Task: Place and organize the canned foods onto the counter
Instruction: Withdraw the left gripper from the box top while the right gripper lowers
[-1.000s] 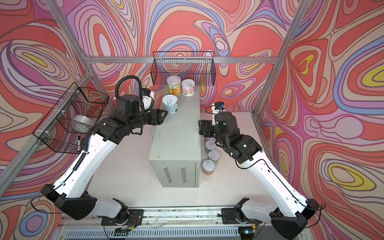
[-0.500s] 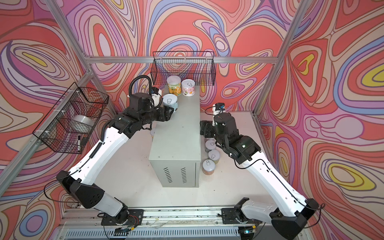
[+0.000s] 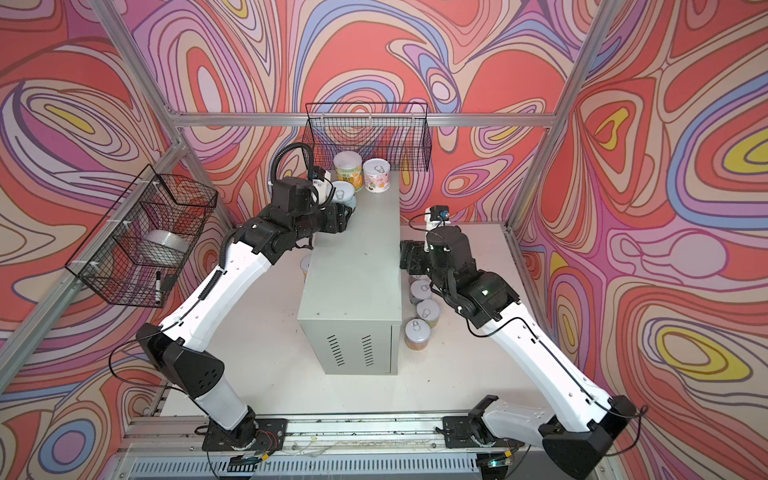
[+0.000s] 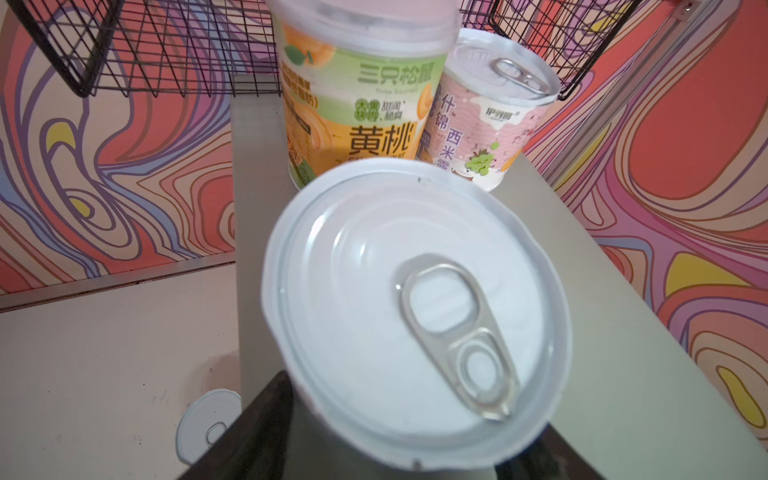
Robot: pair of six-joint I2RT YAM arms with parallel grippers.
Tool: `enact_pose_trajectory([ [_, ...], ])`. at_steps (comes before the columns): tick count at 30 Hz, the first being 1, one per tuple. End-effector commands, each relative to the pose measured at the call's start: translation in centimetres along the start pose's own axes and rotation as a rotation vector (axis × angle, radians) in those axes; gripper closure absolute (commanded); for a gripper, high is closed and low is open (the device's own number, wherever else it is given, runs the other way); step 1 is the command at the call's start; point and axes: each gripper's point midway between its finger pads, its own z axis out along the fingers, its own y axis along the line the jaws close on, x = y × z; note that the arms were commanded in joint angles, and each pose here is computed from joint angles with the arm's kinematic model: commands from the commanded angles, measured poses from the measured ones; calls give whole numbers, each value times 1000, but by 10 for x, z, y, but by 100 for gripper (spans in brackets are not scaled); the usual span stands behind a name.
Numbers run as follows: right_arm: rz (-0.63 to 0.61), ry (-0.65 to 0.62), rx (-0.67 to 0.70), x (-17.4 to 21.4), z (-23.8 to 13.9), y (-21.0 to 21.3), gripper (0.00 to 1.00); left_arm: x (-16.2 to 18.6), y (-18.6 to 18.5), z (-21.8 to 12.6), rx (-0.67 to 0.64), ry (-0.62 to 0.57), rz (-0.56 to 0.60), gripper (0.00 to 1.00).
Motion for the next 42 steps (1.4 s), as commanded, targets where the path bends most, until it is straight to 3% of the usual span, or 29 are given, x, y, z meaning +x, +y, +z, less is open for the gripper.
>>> enact_pose_trajectory([
  [1, -11, -4, 19, 1, 5, -4, 18, 0, 6, 9, -22, 10, 2, 28],
  [18, -6, 13, 26, 8, 9, -6, 18, -5, 7, 25, -14, 26, -15, 27],
  [24, 6, 14, 35, 10, 1, -12, 18, -10, 6, 16, -10, 16, -12, 4],
  [26, 8, 14, 38, 11, -4, -14, 18, -13, 6, 8, -10, 9, -6, 0],
  [33, 19, 55, 77, 30, -18, -29, 18, -27, 8, -37, -19, -37, 13, 0],
  [42, 52, 131, 146, 70, -39, -57, 15, -22, 15, -124, -36, -106, 0, 0],
])
